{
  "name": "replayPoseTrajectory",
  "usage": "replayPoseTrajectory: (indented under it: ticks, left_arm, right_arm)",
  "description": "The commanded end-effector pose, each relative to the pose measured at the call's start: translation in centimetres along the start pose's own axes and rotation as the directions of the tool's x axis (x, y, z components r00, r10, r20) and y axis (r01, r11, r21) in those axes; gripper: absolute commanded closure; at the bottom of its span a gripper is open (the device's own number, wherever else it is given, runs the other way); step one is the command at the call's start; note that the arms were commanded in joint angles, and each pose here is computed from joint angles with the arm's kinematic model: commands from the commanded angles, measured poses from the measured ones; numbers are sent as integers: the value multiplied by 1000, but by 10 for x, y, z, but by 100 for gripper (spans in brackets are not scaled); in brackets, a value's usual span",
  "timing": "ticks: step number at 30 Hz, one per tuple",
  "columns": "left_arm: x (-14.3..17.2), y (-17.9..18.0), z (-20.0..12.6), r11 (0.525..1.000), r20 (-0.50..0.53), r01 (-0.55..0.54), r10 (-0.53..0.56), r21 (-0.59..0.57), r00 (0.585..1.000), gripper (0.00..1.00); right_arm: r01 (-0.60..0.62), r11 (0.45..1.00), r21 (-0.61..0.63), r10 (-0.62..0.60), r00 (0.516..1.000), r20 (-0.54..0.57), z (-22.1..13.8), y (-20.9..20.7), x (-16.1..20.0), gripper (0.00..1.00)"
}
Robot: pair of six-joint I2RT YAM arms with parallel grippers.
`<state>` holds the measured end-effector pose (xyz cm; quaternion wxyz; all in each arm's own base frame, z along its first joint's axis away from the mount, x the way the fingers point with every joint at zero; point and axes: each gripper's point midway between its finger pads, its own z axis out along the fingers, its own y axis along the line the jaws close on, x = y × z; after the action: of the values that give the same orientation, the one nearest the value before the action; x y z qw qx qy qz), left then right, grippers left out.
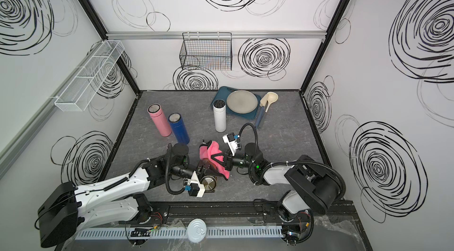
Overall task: Wipe the surface of the thermos
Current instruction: Wipe the dirt from the surface of the thermos.
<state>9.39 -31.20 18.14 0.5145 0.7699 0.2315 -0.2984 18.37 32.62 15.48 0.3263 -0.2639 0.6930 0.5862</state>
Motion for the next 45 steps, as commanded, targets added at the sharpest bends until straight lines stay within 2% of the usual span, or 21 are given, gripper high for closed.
replayPoseTrajectory:
  ticks: [1, 5, 7, 10, 16, 20, 23, 28, 32, 36, 38, 39, 42, 43, 45]
  left_arm:
    - [-34, 47, -8, 957, 30, -225, 234, -181, 972, 100]
    - [-36, 49, -6, 953, 12, -230, 237, -199, 971, 100]
    - [-37, 51, -6, 949, 5, -231, 237, -214, 971, 100]
    - [-39, 58, -8, 932, -6, -234, 242, -277, 970, 100]
    - [-49, 72, -21, 887, 16, -169, 194, -430, 981, 100]
    - [-53, 85, -28, 846, 38, -84, 122, -526, 992, 100]
    - [-57, 97, -38, 798, 77, 3, 54, -603, 996, 100]
    - [-59, 124, -61, 661, 226, 240, -108, -711, 968, 100]
    - [-58, 138, -77, 552, 338, 385, -191, -739, 922, 100]
    - [-61, 137, -86, 506, 426, 473, -215, -721, 879, 100]
    - [-56, 141, -91, 451, 458, 520, -248, -725, 854, 100]
    - [-49, 147, -99, 379, 482, 555, -275, -741, 832, 100]
    - [-18, 164, -130, 77, 580, 644, -363, -761, 729, 100]
    - [-12, 166, -130, 45, 590, 657, -396, -753, 704, 100]
    - [-12, 172, -124, 42, 595, 681, -448, -731, 667, 100]
  right_arm:
    - [61, 994, -94, -62, 998, -7, 11, 33, -16, 100]
    - [151, 968, -202, -146, 988, 39, 16, 85, -37, 100]
    - [183, 959, -217, -173, 983, 67, 15, 98, -42, 100]
    - [164, 978, -131, -154, 984, 85, 12, 75, -38, 100]
    - [-34, 999, 13, 33, 998, 49, 0, -6, -5, 100]
    - [-15, 1000, -28, 16, 998, 59, 1, 5, -15, 100]
    - [40, 999, 1, -40, 991, 129, -9, 17, -40, 100]
    - [117, 990, 83, -132, 969, 210, -26, 38, -65, 100]
    - [108, 978, 177, -144, 969, 202, -30, 24, -50, 100]
    - [34, 968, 250, -89, 973, 215, -42, -4, -30, 100]
    - [29, 959, 283, -91, 973, 212, -48, -9, -24, 100]
    - [32, 956, 292, -97, 972, 213, -50, -9, -24, 100]
    - [86, 960, 265, -149, 962, 228, -51, 15, -36, 100]
    - [124, 958, 258, -187, 954, 234, -51, 28, -43, 100]
    - [198, 939, 282, -271, 930, 247, -49, 53, -56, 100]
